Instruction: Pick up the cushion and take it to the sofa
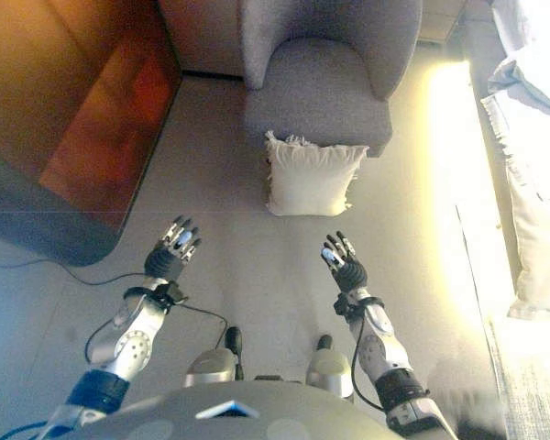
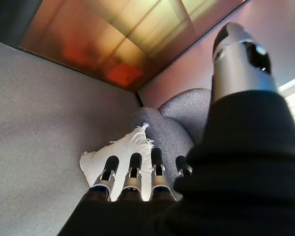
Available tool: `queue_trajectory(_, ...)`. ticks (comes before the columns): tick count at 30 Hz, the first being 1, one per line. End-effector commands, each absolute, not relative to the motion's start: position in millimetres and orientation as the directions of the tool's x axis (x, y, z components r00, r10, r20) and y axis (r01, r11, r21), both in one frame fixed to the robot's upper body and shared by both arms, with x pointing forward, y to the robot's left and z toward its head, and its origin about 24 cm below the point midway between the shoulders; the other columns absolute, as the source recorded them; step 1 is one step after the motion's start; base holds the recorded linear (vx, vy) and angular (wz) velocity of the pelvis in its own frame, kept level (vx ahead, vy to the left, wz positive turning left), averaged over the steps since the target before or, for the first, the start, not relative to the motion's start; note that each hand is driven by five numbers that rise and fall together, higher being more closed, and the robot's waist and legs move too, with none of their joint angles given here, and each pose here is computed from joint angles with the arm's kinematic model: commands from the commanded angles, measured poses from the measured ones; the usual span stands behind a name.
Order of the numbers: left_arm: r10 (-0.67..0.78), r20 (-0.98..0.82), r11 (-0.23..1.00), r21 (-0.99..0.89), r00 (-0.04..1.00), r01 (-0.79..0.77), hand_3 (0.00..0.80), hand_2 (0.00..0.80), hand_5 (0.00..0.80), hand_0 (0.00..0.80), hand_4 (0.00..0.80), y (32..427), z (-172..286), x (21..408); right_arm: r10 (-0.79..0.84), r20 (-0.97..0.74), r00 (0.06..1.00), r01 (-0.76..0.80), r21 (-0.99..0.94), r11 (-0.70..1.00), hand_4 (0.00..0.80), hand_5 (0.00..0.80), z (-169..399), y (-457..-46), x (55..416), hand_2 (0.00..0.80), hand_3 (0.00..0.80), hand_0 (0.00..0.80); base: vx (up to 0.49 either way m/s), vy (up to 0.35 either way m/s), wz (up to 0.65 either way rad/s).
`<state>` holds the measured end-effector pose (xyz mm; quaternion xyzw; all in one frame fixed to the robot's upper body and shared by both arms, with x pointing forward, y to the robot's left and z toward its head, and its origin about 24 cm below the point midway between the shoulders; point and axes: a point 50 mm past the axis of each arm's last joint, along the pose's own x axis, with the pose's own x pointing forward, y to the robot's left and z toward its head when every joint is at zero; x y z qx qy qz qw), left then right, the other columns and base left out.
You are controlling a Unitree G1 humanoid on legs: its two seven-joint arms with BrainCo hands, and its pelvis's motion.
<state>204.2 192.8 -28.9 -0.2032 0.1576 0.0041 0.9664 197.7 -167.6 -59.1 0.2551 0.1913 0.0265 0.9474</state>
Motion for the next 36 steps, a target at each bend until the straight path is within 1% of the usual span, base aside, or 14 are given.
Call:
queue_trajectory(1, -0.053, -0.175, 0.920, -0.392, 0.983, -0.020, 0.000, 0.000, 0.000, 0.000, 0.000, 193, -5, 224, 0.146, -0.184, 0.972, -0.031, 0.514, 0.857, 0.000, 0.000, -28, -164, 225, 0.000, 0.000, 0.000, 0.030, -0.028, -0.02)
queue_trajectory(4, -0.032, -0.145, 0.921, -0.388, 0.989, -0.027, 0.000, 0.000, 0.000, 0.000, 0.000, 195, -2, 223, 0.143, -0.187, 0.972, -0.028, 0.513, 0.858, 0.000, 0.000, -29, -164, 223, 0.000, 0.000, 0.000, 0.046, -0.033, 0.03)
queue_trajectory(7, 0.013, -0.176, 0.929, -0.362, 0.984, -0.077, 0.000, 0.000, 0.000, 0.000, 0.000, 197, -6, 220, 0.132, -0.184, 0.974, -0.020, 0.512, 0.859, 0.000, 0.000, -29, -163, 222, 0.000, 0.000, 0.000, 0.036, -0.008, 0.00)
queue_trajectory(12, 0.026, -0.179, 0.935, -0.344, 0.984, -0.088, 0.000, 0.000, 0.000, 0.000, 0.000, 202, -7, 212, 0.135, -0.196, 0.971, -0.016, 0.512, 0.859, 0.000, 0.000, -31, -169, 215, 0.000, 0.000, 0.000, 0.048, 0.008, -0.05)
queue_trajectory(16, 0.052, -0.255, 0.923, -0.357, 0.965, -0.144, 0.000, 0.000, 0.000, 0.000, 0.000, 202, -16, 206, 0.153, -0.208, 0.966, -0.025, 0.513, 0.858, 0.000, 0.000, -33, -167, 213, 0.000, 0.000, 0.000, 0.026, 0.000, -0.12)
queue_trajectory(17, 0.061, -0.252, 0.921, -0.359, 0.966, -0.152, 0.000, 0.000, 0.000, 0.000, 0.000, 202, -16, 207, 0.157, -0.209, 0.965, -0.028, 0.513, 0.858, 0.000, 0.000, -33, -166, 214, 0.000, 0.000, 0.000, 0.000, 0.000, 0.00)
queue_trajectory(20, 0.070, -0.228, 0.938, -0.317, 0.971, -0.142, 0.000, 0.000, 0.000, 0.000, 0.000, 203, -13, 208, 0.160, -0.212, 0.964, -0.030, 0.512, 0.858, 0.000, 0.000, -34, -165, 214, 0.000, 0.000, 0.000, 0.000, 0.000, 0.00)
queue_trajectory(24, 0.049, -0.240, 0.945, -0.304, 0.969, -0.123, 0.000, 0.000, 0.000, 0.000, 0.000, 202, -15, 205, 0.158, -0.218, 0.963, -0.025, 0.512, 0.859, 0.000, 0.000, -35, -164, 212, 0.000, 0.000, 0.000, 0.000, 0.000, 0.00)
queue_trajectory(30, 0.017, -0.210, 0.966, -0.250, 0.978, -0.070, 0.000, 0.000, 0.000, 0.000, 0.000, 203, -12, 205, 0.147, -0.230, 0.962, -0.006, 0.519, 0.855, 0.000, 0.000, -37, -165, 208, 0.000, 0.000, 0.000, 0.020, 0.011, 0.00)
queue_trajectory(32, -0.007, -0.234, 0.964, -0.260, 0.972, -0.056, 0.000, 0.000, 0.000, 0.000, 0.000, 204, -16, 201, 0.157, -0.234, 0.959, -0.012, 0.525, 0.851, 0.000, 0.000, -39, -164, 205, 0.000, 0.000, 0.000, 0.047, 0.028, -0.02)
queue_trajectory(36, 0.012, -0.288, 0.965, -0.248, 0.958, -0.087, 0.000, 0.000, 0.000, 0.000, 0.000, 210, -28, 189, 0.206, -0.267, 0.941, -0.036, 0.529, 0.848, 0.000, 0.000, -44, -158, 199, 0.000, 0.000, 0.000, 0.082, 0.044, -0.11)
